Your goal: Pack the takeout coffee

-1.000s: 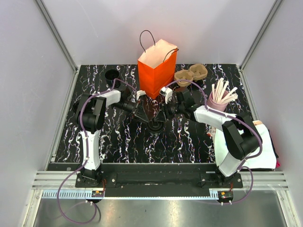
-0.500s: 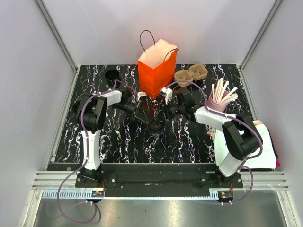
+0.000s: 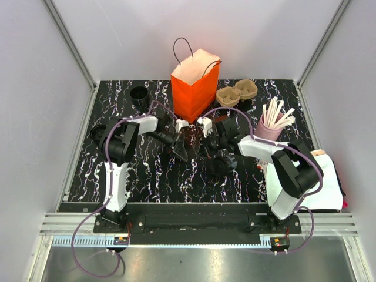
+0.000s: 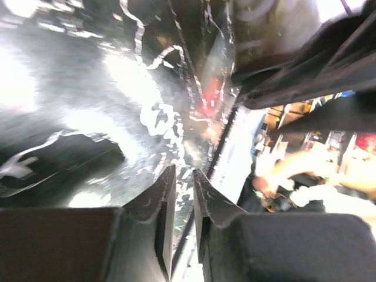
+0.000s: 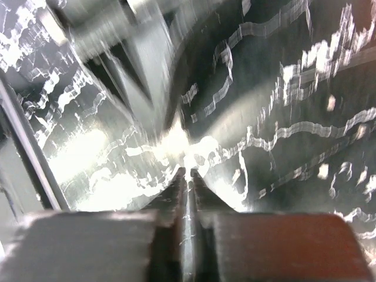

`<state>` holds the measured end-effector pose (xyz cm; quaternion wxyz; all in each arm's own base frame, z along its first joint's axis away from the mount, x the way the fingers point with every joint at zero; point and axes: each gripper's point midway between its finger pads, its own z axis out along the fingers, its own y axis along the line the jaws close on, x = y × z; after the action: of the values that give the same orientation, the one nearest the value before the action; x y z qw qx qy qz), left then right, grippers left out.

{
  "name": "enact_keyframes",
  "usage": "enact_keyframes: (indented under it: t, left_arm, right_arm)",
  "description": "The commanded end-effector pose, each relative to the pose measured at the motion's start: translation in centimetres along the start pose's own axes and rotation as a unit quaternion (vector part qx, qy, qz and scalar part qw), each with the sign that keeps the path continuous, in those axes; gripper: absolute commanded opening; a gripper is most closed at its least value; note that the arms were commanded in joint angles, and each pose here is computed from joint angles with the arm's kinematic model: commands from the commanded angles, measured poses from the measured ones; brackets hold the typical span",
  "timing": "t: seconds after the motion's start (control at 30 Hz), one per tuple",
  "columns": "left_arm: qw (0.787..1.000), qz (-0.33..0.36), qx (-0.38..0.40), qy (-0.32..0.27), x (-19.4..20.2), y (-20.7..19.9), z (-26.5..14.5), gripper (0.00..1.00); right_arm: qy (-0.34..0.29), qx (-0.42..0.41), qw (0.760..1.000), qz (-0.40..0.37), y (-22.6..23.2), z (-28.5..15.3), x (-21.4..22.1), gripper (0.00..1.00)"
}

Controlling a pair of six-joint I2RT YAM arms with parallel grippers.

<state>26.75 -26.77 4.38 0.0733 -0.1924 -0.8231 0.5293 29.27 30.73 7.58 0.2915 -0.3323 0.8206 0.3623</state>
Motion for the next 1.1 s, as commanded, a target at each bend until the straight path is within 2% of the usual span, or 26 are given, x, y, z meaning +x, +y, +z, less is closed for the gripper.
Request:
enact_keyframes:
  t: [0.0,0.13,0.2,0.27,0.3,0.33,0.37,0.4,0.43,0.57,0.63,0.77,0.83,0.87,1.07]
  left_arm:
    - [0.995,0.080,-0.026,-0.054,-2.7,-1.8,-2.5,0.18]
    - [0.994,0.088,-0.021,-0.061,-3.0,-2.5,-2.9,0.21]
    - [0.993,0.093,-0.023,-0.063,-3.1,-2.6,-3.0,0.30]
    - [0.993,0.096,-0.026,-0.065,-3.0,-2.5,-3.0,0.36]
    - [0.993,0.096,-0.026,-0.064,-2.9,-2.5,-3.0,0.50]
    - [0.993,0.097,-0.026,-0.064,-2.8,-2.5,-3.0,0.55]
    - [0.992,0.099,-0.030,-0.065,-2.8,-2.5,-3.1,0.66]
    - [0.992,0.101,-0.033,-0.065,-2.8,-2.5,-3.2,0.80]
    - [0.992,0.106,-0.035,-0.065,-2.8,-2.5,-3.2,0.99]
    - [0.989,0.123,-0.043,-0.069,-2.8,-3.0,-3.6,0.99]
    - [0.987,0.134,-0.048,-0.073,-3.0,-3.5,-3.9,0.99]
    - [0.984,0.149,-0.054,-0.077,-3.0,-4.0,-4.3,0.99]
    - [0.983,0.157,-0.056,-0.075,-2.9,-4.2,-4.3,0.99]
    - [0.983,0.157,-0.056,-0.075,-2.9,-4.3,-4.3,0.99]
    - [0.972,0.219,-0.068,-0.052,-3.0,-5.7,-4.0,0.99]
  right_arm:
    - [0.029,0.023,0.999,0.000,-0.8,-0.7,1.4,0.00]
    - [0.019,0.035,0.999,-0.013,-1.0,-1.4,0.0,0.00]
    - [0.008,0.043,0.999,-0.027,-1.1,-2.2,-1.5,0.00]
    - [-0.011,0.050,0.997,-0.056,-0.9,-3.3,-4.1,0.08]
    - [0.001,0.054,0.997,-0.059,-0.9,-3.8,-4.1,0.20]
    - [-0.010,0.055,0.995,-0.078,-0.5,-4.7,-6.0,0.26]
    - [-0.012,0.059,0.993,-0.107,-0.3,-5.6,-6.9,0.31]
    - [0.003,0.063,0.992,-0.109,-0.4,-6.7,-6.7,0.37]
    - [-0.002,0.062,0.990,-0.130,0.1,-7.7,-7.9,0.47]
    - [0.033,0.094,0.968,-0.231,-0.3,-12.3,-7.5,0.70]
    - [0.070,0.110,0.959,-0.251,-1.0,-13.9,-5.7,0.81]
    - [0.125,0.134,0.931,-0.317,-1.5,-16.9,-2.2,0.83]
    - [0.158,0.154,0.921,-0.322,-2.6,-17.6,0.4,0.83]
    - [0.156,0.164,0.917,-0.329,-2.6,-18.3,0.7,0.83]
    - [0.179,0.177,0.910,-0.330,-1.8,-20.7,4.8,0.84]
